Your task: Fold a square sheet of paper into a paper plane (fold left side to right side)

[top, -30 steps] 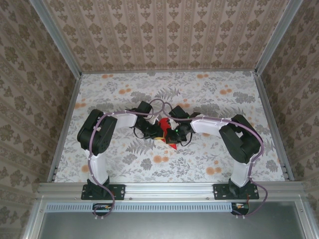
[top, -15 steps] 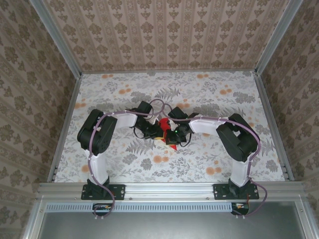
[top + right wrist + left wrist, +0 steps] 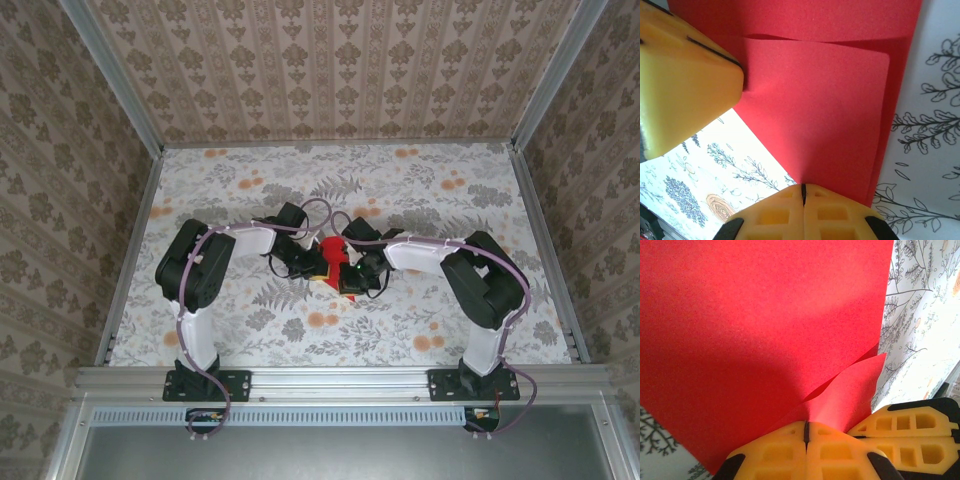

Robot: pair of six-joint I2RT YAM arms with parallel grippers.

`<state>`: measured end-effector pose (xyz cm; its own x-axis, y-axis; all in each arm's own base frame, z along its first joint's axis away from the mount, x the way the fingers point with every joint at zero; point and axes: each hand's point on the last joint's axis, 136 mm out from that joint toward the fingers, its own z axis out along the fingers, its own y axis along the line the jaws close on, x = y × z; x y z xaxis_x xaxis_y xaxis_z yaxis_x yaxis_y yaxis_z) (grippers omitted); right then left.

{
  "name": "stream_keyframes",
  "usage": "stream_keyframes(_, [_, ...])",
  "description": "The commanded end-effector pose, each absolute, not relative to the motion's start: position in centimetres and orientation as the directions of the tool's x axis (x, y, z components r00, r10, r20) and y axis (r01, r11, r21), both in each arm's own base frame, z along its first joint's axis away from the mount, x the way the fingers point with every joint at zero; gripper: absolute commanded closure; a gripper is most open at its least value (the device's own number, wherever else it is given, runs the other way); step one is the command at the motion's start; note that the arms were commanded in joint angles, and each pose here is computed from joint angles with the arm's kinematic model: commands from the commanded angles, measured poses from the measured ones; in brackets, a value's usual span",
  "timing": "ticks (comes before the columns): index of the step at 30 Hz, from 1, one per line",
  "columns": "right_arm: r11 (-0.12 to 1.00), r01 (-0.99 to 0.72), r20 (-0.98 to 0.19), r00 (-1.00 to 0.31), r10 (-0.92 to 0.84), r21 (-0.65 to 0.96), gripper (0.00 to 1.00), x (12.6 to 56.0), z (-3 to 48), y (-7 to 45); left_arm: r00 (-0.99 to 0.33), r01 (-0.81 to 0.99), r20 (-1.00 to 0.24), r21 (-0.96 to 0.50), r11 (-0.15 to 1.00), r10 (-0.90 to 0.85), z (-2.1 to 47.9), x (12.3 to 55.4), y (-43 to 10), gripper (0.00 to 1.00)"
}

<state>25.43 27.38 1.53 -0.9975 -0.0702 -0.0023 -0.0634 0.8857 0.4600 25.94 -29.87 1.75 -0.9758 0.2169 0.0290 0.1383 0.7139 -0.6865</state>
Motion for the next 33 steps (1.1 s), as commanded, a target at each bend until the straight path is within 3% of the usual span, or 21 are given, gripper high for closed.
stream_keyframes(1, [0.93, -0.019, 0.067, -0.997, -0.047, 0.368, 1.0, 23.4, 0.6, 24.7, -0.971, 0.092, 0.139, -0.528, 0.844, 0.193, -2.6, 24.1, -26.3, 0.99])
stream_keyframes(17, [0.96, -0.003, 0.136, -0.99, -0.043, 0.281, 1.0, 20.2, 0.4, 21.0, -0.972, 0.096, 0.133, -0.523, 0.847, 0.193, -2.5, 24.3, -26.2, 0.99])
stream_keyframes(26, [0.84, -0.08, -0.035, -0.997, -0.073, 0.537, 1.0, 23.7, 6.8, 26.2, -0.974, 0.098, 0.121, -0.537, 0.838, 0.192, -1.9, 24.7, -26.7, 0.99])
stream_keyframes(33, [0.856, -0.047, -0.013, -0.999, -0.048, 0.515, 1.0, 25.7, 4.1, 27.3, -0.975, 0.1, 0.113, -0.545, 0.832, 0.192, -1.5, 24.7, -27.1, 0.99])
